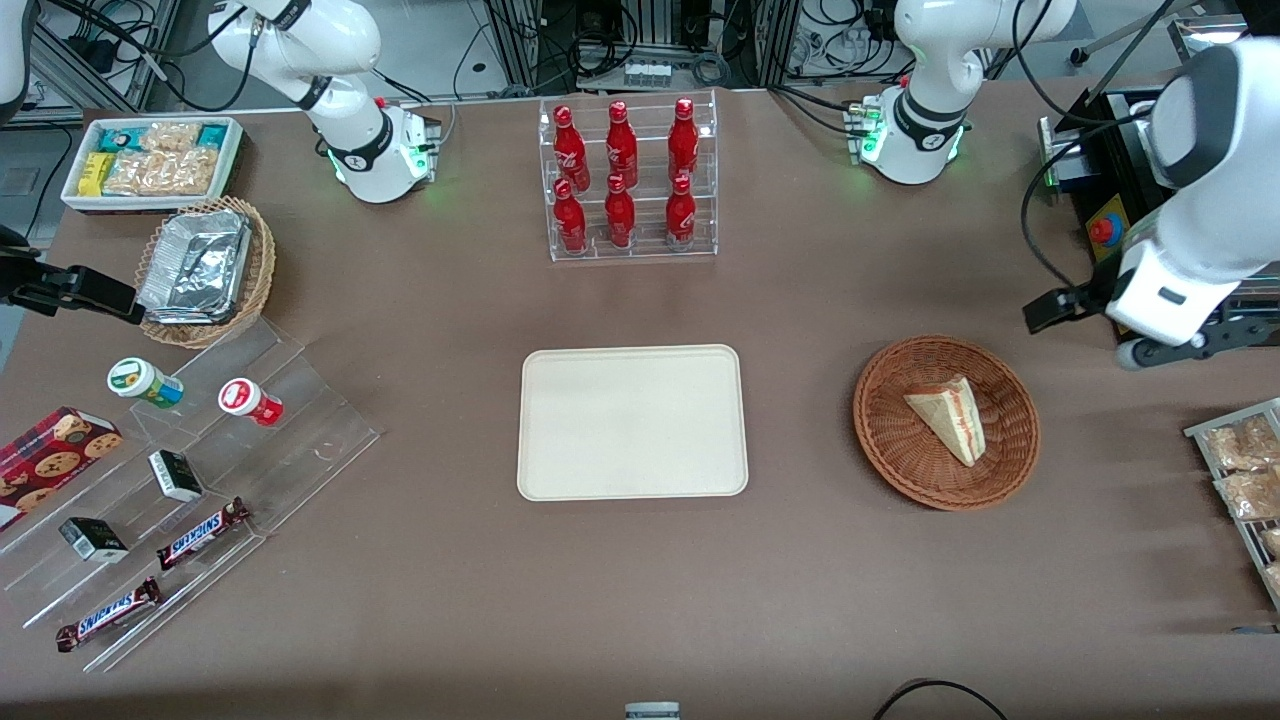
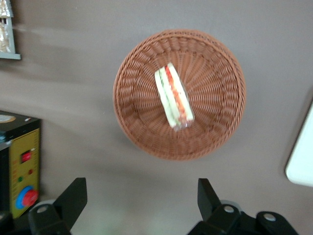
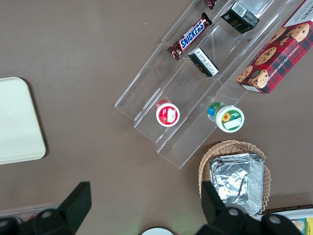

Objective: Place sandwich from basket to tray
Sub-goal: 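Move the left gripper over the sandwich in the wicker basket, then lower the left gripper and close it on the wrapped sandwich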

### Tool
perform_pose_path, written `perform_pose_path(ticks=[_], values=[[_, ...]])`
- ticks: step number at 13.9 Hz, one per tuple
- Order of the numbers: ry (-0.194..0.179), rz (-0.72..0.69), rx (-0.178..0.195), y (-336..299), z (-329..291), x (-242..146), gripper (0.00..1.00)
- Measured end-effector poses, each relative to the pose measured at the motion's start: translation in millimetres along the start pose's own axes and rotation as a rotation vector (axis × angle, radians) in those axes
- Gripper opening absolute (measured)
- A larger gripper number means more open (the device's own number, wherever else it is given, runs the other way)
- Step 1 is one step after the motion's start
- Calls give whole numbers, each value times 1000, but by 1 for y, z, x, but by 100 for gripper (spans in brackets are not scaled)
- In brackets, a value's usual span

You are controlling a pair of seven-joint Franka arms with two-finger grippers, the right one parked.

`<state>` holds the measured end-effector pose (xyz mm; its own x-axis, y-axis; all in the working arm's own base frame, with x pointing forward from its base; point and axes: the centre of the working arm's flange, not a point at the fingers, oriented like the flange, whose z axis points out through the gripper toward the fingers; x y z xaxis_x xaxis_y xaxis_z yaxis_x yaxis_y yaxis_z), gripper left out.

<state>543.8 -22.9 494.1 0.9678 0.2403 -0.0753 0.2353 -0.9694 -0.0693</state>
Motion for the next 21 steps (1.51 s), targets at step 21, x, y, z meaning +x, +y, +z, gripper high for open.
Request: perform_pose_path(ticks=[21], values=[[49, -277, -70, 47, 226, 14, 95]])
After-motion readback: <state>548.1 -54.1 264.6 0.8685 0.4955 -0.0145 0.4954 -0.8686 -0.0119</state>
